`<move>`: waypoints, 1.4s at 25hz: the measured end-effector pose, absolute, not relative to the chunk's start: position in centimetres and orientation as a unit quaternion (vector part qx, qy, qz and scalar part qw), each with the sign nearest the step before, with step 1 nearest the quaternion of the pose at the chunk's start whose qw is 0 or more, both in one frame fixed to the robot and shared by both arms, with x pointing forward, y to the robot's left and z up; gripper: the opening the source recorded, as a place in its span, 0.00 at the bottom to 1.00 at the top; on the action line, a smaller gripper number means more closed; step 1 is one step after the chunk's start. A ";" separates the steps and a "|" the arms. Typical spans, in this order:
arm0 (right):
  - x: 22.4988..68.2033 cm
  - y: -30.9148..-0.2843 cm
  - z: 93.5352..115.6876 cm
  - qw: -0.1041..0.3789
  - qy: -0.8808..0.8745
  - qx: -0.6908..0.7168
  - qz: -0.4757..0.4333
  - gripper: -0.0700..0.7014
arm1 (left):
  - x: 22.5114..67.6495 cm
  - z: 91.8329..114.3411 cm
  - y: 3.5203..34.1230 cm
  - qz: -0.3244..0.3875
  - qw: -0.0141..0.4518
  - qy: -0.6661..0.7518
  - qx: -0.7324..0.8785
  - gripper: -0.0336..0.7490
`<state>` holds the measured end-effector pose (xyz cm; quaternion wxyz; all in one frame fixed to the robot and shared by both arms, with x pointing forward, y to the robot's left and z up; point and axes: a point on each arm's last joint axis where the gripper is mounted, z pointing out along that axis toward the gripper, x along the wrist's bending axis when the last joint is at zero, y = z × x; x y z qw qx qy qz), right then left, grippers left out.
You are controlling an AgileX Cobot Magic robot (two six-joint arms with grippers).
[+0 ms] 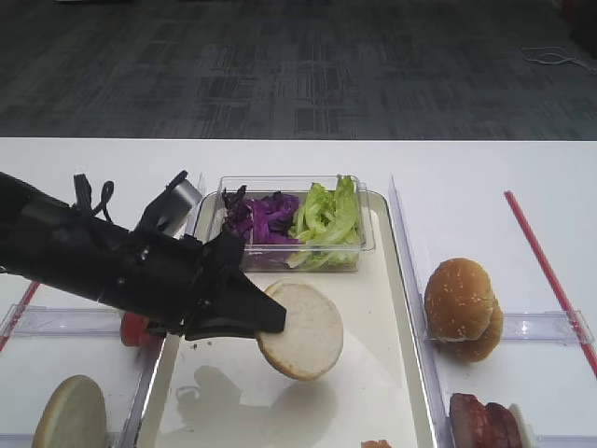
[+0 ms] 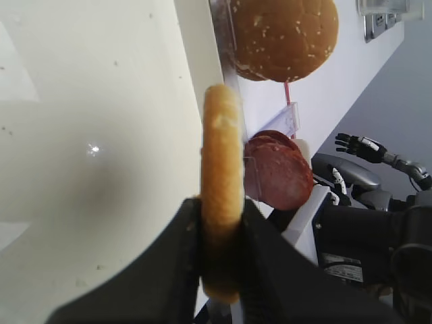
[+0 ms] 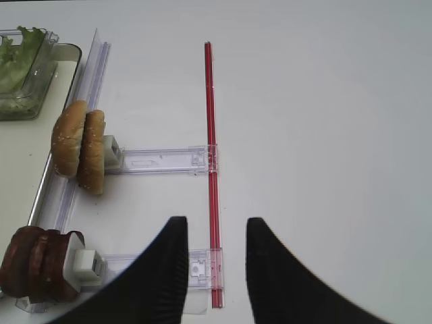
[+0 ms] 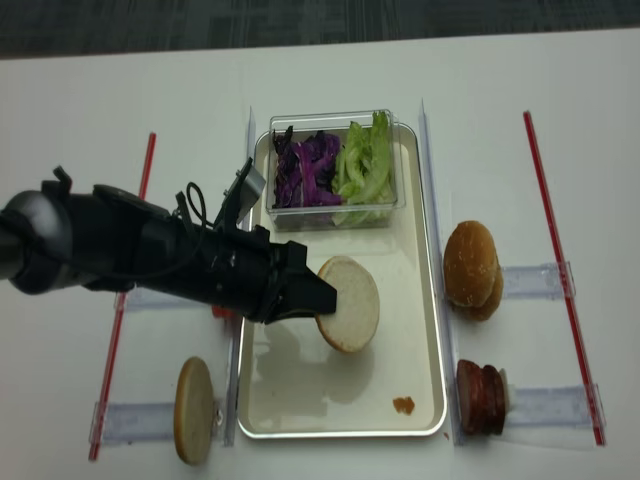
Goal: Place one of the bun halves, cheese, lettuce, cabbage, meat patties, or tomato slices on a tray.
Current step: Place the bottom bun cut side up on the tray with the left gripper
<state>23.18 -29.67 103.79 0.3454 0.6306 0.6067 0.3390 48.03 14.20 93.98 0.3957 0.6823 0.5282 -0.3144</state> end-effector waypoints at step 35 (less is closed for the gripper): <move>23.2 -29.7 103.8 0.345 0.607 0.631 0.339 0.41 | 49.1 90.6 15.0 -0.341 0.378 0.553 0.659 0.18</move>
